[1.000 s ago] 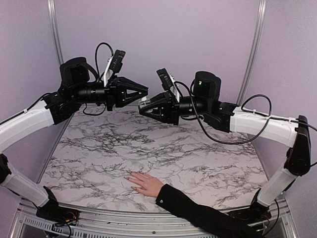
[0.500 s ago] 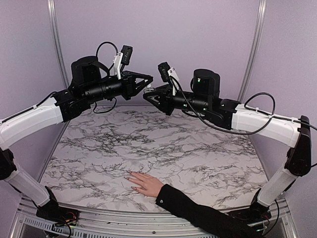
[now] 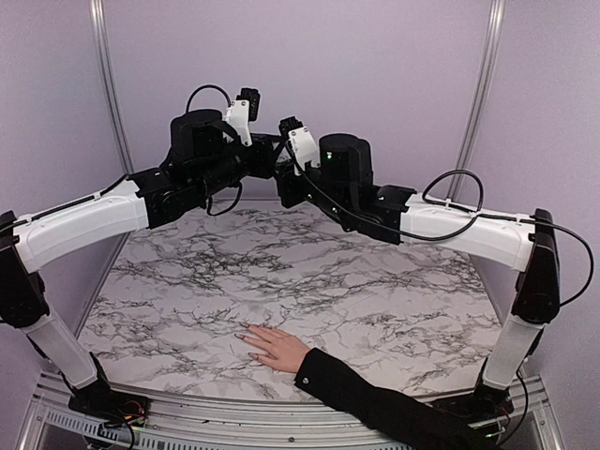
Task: Paint the nails
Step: Unscrew the nail polish bottle.
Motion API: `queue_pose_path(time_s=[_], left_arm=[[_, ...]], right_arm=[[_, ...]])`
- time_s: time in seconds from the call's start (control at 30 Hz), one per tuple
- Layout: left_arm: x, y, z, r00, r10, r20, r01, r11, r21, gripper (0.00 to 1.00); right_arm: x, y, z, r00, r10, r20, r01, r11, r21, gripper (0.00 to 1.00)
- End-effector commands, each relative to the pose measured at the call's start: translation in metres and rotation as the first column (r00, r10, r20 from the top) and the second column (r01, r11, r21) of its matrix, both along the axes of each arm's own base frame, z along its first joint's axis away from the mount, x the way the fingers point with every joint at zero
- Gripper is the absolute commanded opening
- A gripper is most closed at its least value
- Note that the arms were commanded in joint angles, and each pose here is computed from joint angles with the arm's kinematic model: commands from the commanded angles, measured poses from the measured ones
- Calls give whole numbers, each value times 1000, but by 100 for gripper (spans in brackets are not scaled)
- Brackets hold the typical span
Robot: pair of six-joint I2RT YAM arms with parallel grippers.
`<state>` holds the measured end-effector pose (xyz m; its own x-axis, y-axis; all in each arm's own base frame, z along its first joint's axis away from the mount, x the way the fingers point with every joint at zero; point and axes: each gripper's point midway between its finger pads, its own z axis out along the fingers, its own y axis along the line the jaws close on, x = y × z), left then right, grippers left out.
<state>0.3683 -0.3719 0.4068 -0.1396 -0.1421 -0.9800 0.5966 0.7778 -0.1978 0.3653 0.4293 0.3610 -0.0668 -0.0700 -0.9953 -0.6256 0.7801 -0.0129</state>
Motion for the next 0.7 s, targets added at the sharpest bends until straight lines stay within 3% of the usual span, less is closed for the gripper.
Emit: queue_pose_path(time_s=[0.0, 0.2, 0.33, 0.43, 0.53, 0.67], left_arm=[[-20, -32, -12, 999, -49, -18, 49, 999, 23, 0], [-16, -26, -10, 1000, 3, -8, -3, 1000, 25, 0], [-22, -25, -7, 1000, -29, 1, 29, 999, 36, 3], [-30, -20, -3, 994, -108, 2, 108, 994, 32, 17], [-44, -7, 9, 973, -228, 23, 228, 974, 0, 40], [-72, 7, 23, 908, -413, 69, 414, 910, 2, 64]], right_arm=[[14, -5, 24, 987, -151, 46, 149, 988, 44, 0], [17, -7, 21, 982, -182, 47, 181, 983, 28, 0], [11, -6, 26, 991, -126, 50, 124, 991, 41, 0], [5, -10, 30, 998, -50, 45, 47, 997, 56, 0], [-10, -15, 29, 996, 83, 38, -86, 993, 85, 0], [-55, -11, 40, 917, 390, 84, -397, 914, 89, 0]])
